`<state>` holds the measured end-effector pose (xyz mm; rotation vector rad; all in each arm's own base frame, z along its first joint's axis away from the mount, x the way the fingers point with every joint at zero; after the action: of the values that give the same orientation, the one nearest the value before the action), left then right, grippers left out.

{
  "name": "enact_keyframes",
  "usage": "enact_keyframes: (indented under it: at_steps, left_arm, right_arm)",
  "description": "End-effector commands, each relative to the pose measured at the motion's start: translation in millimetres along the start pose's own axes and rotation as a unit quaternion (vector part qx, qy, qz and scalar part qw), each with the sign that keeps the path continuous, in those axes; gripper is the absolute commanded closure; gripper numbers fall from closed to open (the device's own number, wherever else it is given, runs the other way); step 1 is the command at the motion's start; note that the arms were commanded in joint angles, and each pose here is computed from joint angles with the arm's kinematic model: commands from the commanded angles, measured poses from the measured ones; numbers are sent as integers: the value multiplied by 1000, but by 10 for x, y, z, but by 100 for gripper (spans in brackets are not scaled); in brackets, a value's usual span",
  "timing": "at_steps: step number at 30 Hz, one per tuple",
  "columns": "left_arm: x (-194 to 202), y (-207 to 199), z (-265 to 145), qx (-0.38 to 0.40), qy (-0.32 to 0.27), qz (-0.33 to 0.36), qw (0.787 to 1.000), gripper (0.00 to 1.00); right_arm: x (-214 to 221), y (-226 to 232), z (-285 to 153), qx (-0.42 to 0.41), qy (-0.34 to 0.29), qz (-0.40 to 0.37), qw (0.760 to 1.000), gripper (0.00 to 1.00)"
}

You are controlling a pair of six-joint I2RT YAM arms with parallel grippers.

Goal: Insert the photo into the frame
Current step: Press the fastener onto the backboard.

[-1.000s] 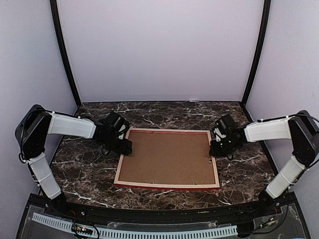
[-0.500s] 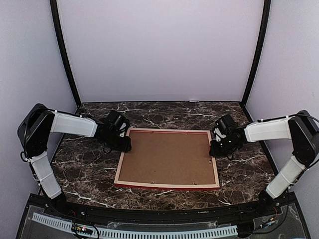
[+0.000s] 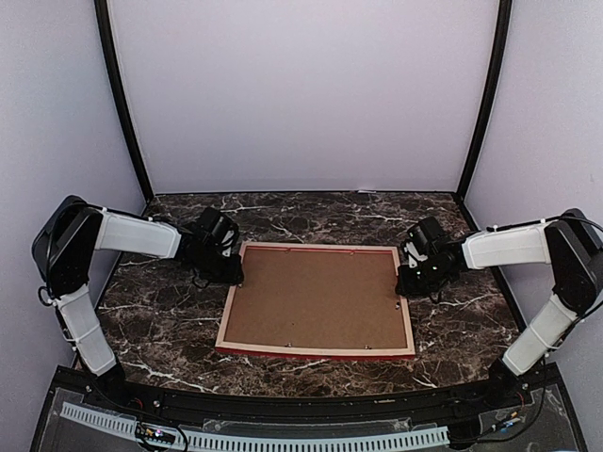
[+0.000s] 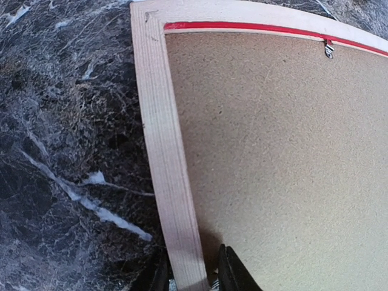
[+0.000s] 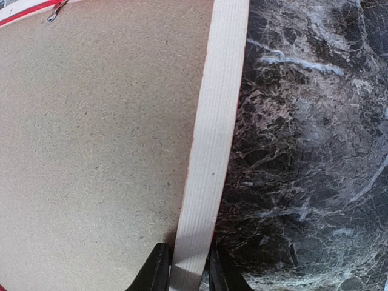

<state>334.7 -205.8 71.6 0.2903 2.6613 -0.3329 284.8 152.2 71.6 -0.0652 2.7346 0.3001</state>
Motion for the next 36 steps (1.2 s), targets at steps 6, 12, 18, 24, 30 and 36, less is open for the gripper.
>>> enact_keyframes:
  at_steps: [6,12,18,24,30,36]
  left_arm:
    - [344,4,10,25,56,-19,998,75]
    - [439,6,-42,36,87,-9,996,76]
    - [431,77,-133,42,92,-6,995,76]
    - [331,51,-182,54,77,-5,996,59]
    - [320,25,-219,64,72,-6,995,50]
    - [387,36,-283,65,72,-8,995,46]
  right_arm:
    - [181,-114,63,21,35,-6,999,77]
    - [192,-118,70,21,36,-6,999,77]
    - [192,-115,76,20,36,-6,999,77]
    - [194,-114,88,20,37,-6,999,77]
    - [204,-118,94,20,39,-5,999,77]
    - [192,-112,116,21,40,-6,999,77]
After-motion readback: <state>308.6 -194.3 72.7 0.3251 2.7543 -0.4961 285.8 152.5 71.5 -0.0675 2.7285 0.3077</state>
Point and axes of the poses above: each gripper's point midway between its finger pads, its own z axis out along the fingers, its own y axis along the line the jaws close on, x = y × z, the point moved 5 cm from there along -z, back along the fingers, and after that the axes turned 3 degrees about z, right-handed, at the moved point
